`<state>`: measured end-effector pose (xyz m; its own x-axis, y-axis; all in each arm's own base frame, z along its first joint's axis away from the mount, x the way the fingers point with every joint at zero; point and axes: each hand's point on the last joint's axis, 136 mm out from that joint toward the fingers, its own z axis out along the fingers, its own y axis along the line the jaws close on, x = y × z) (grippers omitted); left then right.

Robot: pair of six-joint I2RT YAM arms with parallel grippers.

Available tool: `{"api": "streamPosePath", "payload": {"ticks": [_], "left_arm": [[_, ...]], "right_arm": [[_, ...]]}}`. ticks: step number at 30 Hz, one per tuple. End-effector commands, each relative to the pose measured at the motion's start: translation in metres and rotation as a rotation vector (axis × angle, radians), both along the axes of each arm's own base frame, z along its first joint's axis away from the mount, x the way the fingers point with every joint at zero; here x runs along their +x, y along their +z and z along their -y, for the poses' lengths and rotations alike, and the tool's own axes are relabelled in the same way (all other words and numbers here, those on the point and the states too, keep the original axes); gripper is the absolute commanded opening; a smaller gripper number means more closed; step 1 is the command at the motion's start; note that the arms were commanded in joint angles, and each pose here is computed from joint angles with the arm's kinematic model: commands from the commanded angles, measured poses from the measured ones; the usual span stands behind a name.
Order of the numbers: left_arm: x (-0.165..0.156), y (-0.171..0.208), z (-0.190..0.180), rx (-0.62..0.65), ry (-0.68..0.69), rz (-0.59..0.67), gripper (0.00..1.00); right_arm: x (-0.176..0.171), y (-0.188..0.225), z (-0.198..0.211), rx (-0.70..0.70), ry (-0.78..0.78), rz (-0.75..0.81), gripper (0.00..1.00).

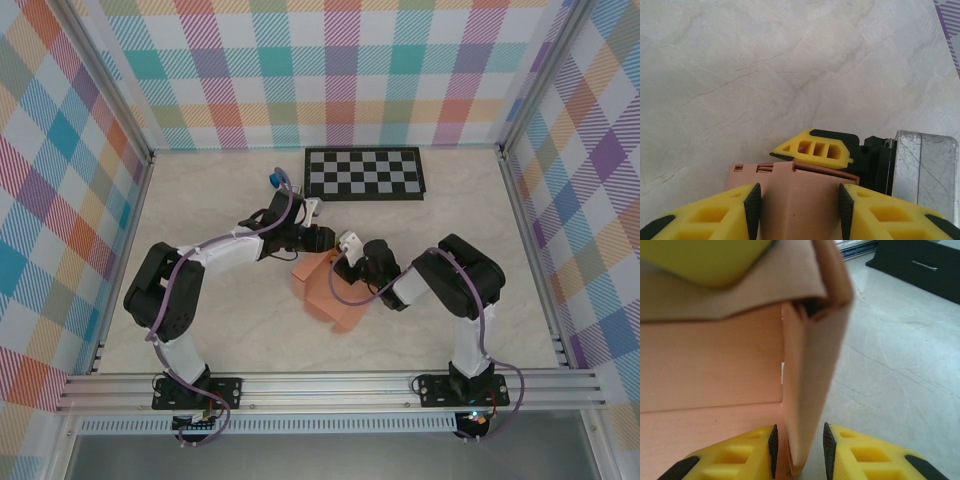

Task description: Fold the paper box

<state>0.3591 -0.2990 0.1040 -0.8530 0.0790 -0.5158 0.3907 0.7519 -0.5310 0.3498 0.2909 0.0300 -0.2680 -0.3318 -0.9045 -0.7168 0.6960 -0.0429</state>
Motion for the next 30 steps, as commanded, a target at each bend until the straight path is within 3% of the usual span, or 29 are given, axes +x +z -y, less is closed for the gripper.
{"api": "streamPosePath", "payload": {"ticks": [1,9,14,17,21,26,30], "left_arm": [[-0.042,-0.071,-0.027,0.158,0.007,-0.26,0.44],[-0.046,-0.078,-0.022,0.141,-0.013,-0.301,0.44],[-0.047,-0.085,-0.023,0.153,-0.013,-0.337,0.44],[-0.047,-0.087,-0.024,0.165,-0.008,-0.342,0.44],[-0.046,-0.087,-0.025,0.174,-0.005,-0.342,0.44],[-0.044,-0.084,-0.026,0.176,-0.003,-0.333,0.44],[-0.04,-0.079,-0.028,0.17,0.01,-0.324,0.44]], "right_arm": [[0.011,0.005,-0.004,-0.012,-0.056,0.039,0.32],[0.019,0.005,-0.012,-0.037,-0.113,0.033,0.32],[0.019,0.004,-0.015,-0.038,-0.109,0.037,0.06],[0.017,0.006,-0.014,-0.026,-0.105,0.047,0.05],[0.014,0.01,-0.013,-0.01,-0.106,0.059,0.06],[0.0,0.021,-0.015,0.031,-0.037,0.065,0.3],[-0.015,0.037,-0.007,0.055,0.009,0.05,0.35]]}}
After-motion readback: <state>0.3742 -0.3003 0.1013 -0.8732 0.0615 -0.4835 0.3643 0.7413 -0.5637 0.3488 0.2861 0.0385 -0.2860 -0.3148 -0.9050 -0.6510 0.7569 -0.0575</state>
